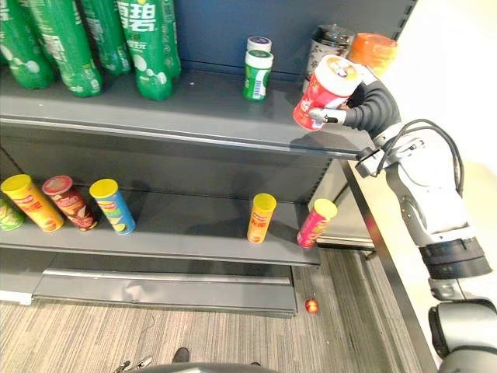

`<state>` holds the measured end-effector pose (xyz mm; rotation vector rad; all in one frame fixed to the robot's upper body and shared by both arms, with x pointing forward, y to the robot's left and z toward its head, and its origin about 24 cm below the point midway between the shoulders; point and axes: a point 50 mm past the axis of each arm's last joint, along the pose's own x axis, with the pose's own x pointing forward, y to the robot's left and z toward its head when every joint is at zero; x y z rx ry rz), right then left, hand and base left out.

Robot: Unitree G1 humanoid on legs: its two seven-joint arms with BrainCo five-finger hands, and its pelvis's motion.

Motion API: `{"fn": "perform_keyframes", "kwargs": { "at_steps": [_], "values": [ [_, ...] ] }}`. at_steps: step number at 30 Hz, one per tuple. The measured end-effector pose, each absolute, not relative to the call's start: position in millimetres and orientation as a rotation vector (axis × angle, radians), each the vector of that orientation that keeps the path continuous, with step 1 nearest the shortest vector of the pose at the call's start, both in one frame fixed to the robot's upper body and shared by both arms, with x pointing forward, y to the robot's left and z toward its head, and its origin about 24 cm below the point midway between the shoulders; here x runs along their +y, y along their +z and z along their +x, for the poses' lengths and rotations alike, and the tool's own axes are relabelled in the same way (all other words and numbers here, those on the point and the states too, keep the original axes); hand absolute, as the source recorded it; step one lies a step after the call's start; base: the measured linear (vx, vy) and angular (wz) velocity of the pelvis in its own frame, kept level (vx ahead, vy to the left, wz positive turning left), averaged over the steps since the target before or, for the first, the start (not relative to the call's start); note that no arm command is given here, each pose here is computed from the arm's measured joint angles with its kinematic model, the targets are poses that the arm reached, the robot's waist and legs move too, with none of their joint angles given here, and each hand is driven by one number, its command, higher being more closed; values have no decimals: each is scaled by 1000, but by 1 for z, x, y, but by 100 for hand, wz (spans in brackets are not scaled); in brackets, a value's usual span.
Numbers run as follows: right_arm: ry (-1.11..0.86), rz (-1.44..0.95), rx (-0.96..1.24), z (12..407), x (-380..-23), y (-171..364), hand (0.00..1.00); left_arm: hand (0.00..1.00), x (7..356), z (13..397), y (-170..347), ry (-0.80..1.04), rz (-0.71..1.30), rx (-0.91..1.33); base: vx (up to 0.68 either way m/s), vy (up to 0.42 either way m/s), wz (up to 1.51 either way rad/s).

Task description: Put the gum and the chips on the shelf.

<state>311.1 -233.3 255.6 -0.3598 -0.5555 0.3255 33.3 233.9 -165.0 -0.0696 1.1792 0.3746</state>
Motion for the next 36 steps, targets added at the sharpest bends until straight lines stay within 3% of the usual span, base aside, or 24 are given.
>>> {"fn": "perform_keyframes", "kwargs": {
  "at_steps": [12, 20, 29, 30, 36],
  "values": [
    [301, -446, -477, 347, -220, 277, 100, 0, 231, 33, -166, 369, -83, 1190, 9, -16, 11],
    [410, -554, -418, 354, -197, 275, 100, 0, 233, 38, -165, 385, -107, 1171, 11, -12, 3],
    [435, -592, -382, 355, -201, 277, 100, 0, 238, 45, -163, 383, -101, 1147, -1, -4, 2],
    [436, -592, -380, 355, -201, 276, 0, 0, 238, 45, -163, 383, -101, 1147, 0, 0, 0],
    [451, -620, -345, 353, -203, 270, 0, 0, 238, 48, -162, 382, -99, 1141, 2, -6, -4]
  ]
}}
